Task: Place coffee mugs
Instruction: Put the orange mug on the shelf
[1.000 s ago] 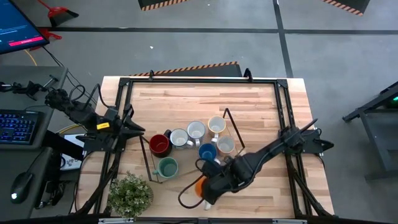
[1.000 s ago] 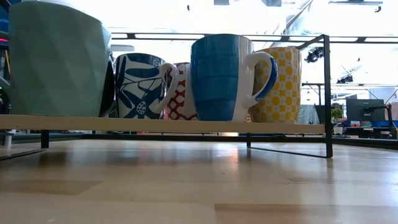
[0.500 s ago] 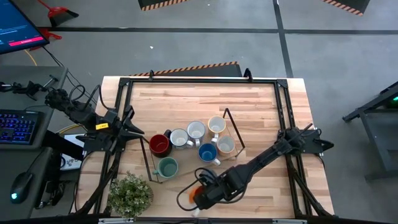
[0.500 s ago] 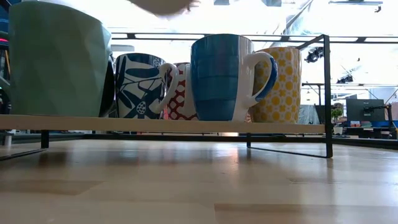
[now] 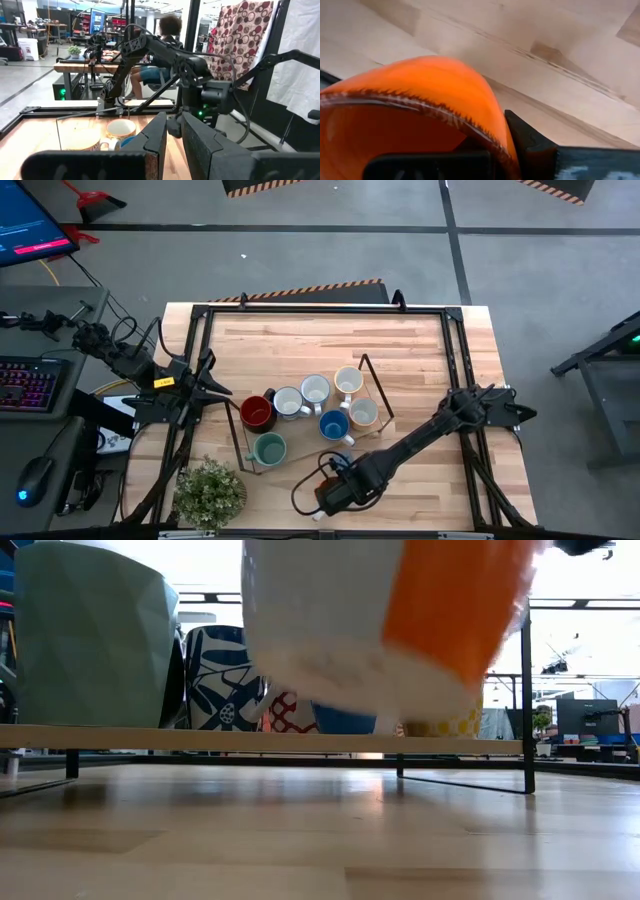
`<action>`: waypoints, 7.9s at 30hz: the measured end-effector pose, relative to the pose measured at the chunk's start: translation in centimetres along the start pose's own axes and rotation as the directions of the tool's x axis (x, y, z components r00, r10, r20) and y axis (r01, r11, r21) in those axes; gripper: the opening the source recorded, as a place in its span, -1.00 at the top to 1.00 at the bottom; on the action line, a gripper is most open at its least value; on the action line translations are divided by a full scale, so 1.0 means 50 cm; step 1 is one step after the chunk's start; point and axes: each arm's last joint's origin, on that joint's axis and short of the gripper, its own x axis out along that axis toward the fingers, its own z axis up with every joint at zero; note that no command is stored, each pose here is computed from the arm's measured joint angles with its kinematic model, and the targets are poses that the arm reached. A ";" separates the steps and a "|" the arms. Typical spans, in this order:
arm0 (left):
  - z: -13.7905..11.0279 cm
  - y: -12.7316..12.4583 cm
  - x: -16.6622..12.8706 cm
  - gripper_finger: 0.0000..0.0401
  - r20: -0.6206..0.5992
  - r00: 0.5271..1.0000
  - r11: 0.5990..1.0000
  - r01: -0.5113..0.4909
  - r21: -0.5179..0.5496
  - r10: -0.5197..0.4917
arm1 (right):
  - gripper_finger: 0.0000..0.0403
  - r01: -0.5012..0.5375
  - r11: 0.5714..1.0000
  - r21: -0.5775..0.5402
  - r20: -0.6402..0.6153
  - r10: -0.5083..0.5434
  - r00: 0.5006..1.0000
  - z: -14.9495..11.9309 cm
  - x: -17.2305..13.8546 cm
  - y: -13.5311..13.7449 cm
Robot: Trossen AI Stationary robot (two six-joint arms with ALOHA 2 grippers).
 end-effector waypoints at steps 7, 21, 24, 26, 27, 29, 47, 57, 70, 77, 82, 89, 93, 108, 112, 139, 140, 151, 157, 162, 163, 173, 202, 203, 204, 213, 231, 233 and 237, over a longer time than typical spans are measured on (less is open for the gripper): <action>0.000 0.000 0.000 0.77 0.000 1.000 1.000 0.000 0.002 0.000 | 1.00 0.024 0.999 0.043 0.018 -0.025 1.000 0.000 0.014 -0.002; 0.000 0.000 0.000 0.77 -0.001 1.000 1.000 0.000 0.002 0.000 | 1.00 0.176 0.978 0.113 -0.019 -0.175 0.984 0.007 0.019 -0.027; 0.000 0.000 0.000 0.77 -0.001 1.000 1.000 0.000 0.002 0.000 | 1.00 0.178 0.976 0.122 -0.008 -0.178 0.984 0.009 0.030 -0.025; 0.000 0.000 0.000 0.77 -0.002 1.000 1.000 0.000 0.002 0.000 | 1.00 0.176 0.976 0.132 0.000 -0.178 0.984 0.009 0.034 -0.025; 0.000 0.000 0.000 0.77 -0.002 1.000 1.000 0.000 0.002 0.000 | 1.00 0.173 0.976 0.133 0.002 -0.175 0.985 0.010 0.034 -0.024; -0.001 0.000 0.000 0.77 -0.003 1.000 1.000 0.000 0.002 0.000 | 1.00 0.170 0.975 0.141 0.007 -0.172 0.985 0.011 0.035 -0.023; -0.004 0.000 0.000 0.77 -0.021 1.000 1.000 0.001 0.008 0.000 | 1.00 0.166 0.975 0.145 -0.020 -0.165 0.986 0.021 0.066 -0.015; -0.005 0.000 0.000 0.77 -0.026 1.000 1.000 0.001 0.010 -0.001 | 0.82 0.154 0.977 0.146 -0.004 -0.155 0.988 0.025 0.066 -0.013; -0.009 0.001 0.000 0.77 -0.048 0.999 1.000 -0.001 0.017 0.002 | 0.42 0.152 0.988 0.043 -0.028 -0.151 0.988 0.048 0.064 -0.008; -0.009 0.001 0.000 0.77 -0.047 0.999 1.000 -0.001 0.017 0.002 | 0.29 0.096 0.995 -0.004 -0.054 -0.096 0.994 0.067 0.022 0.017; -0.009 0.001 0.000 0.77 -0.047 0.999 1.000 -0.002 0.017 0.002 | 0.27 0.119 0.993 -0.007 -0.041 -0.120 0.992 0.076 -0.038 0.023; -0.009 0.001 0.000 0.77 -0.047 0.999 1.000 -0.002 0.017 0.003 | 0.28 0.185 0.983 -0.004 -0.018 -0.185 0.983 0.075 -0.118 0.012; -0.009 0.001 0.000 0.77 -0.047 0.999 1.000 -0.002 0.017 0.003 | 0.28 0.109 0.993 -0.046 -0.062 -0.111 0.992 0.072 -0.152 0.012; -0.008 0.001 0.000 0.77 -0.042 0.999 0.999 -0.012 -0.053 0.009 | 0.29 0.026 0.695 -0.719 -0.063 -0.102 0.993 0.023 -0.207 -0.012; -0.006 0.001 0.004 0.77 -0.031 0.999 0.997 -0.037 -0.068 0.035 | 0.35 0.022 0.588 -0.809 0.025 -0.003 1.000 0.023 -0.283 -0.035; -0.018 -0.053 0.186 0.77 0.128 0.985 0.989 -0.100 -0.108 0.114 | 0.98 0.304 0.132 -0.944 0.328 0.501 0.801 -0.031 -0.555 -0.333; -0.020 -0.055 0.192 0.77 0.130 0.984 0.988 -0.106 -0.111 0.120 | 0.98 0.276 0.120 -0.954 0.296 0.530 0.795 -0.027 -0.549 -0.347; -0.037 -0.069 0.241 0.77 0.166 0.978 0.979 -0.100 -0.178 0.130 | 1.00 -0.025 -0.287 -0.958 -0.260 0.825 0.501 0.025 -0.463 -0.501; -0.007 -0.084 0.278 0.77 0.184 0.975 0.986 -0.101 -0.133 0.125 | 1.00 -0.035 -0.332 -0.943 -0.321 0.875 0.363 0.047 -0.354 -0.552; 0.021 -0.098 0.323 0.77 0.199 0.978 0.994 -0.039 -0.100 0.058 | 1.00 -0.058 -0.369 -0.927 -0.366 0.862 0.350 0.054 -0.270 -0.571; 0.025 -0.100 0.337 0.77 0.200 0.979 0.994 -0.018 -0.111 0.040 | 1.00 -0.060 -0.363 -0.930 -0.359 0.861 0.360 0.055 -0.258 -0.572; 0.072 -0.145 0.492 0.77 -0.057 0.997 0.997 -0.057 -0.051 0.054 | 1.00 -0.141 -0.270 -0.952 -0.304 0.868 0.393 0.065 -0.221 -0.572; 0.029 -0.219 0.583 0.39 -0.556 0.818 0.938 -0.067 -0.341 -0.144 | 1.00 -0.287 -0.175 -0.942 -0.293 0.846 0.446 0.067 -0.211 -0.576; 0.028 -0.224 0.581 0.40 -0.557 0.818 0.942 -0.058 -0.331 -0.145 | 1.00 -0.299 -0.167 -0.940 -0.293 0.844 0.449 0.067 -0.211 -0.577; 0.028 -0.230 0.579 0.41 -0.555 0.820 0.947 -0.052 -0.316 -0.140 | 1.00 -0.307 -0.161 -0.938 -0.292 0.843 0.452 0.067 -0.210 -0.577; 0.010 -0.259 0.581 0.53 -0.543 0.840 0.964 -0.125 -0.233 -0.022 | 1.00 -0.321 -0.165 -0.932 -0.305 0.836 0.456 0.066 -0.209 -0.578; -0.129 -0.255 0.650 0.57 -0.675 0.737 0.879 -0.342 -0.331 0.032 | 1.00 -0.377 -0.108 -0.920 -0.337 0.710 0.618 0.067 -0.177 -0.599; -0.133 -0.251 0.646 0.59 -0.695 0.717 0.871 -0.377 -0.316 0.058 | 1.00 -0.387 -0.095 -0.917 -0.336 0.706 0.624 0.068 -0.176 -0.600; -0.147 -0.242 0.632 0.61 -0.761 0.641 0.849 -0.452 -0.275 0.095 | 1.00 -0.388 -0.093 -0.917 -0.336 0.706 0.624 0.068 -0.176 -0.600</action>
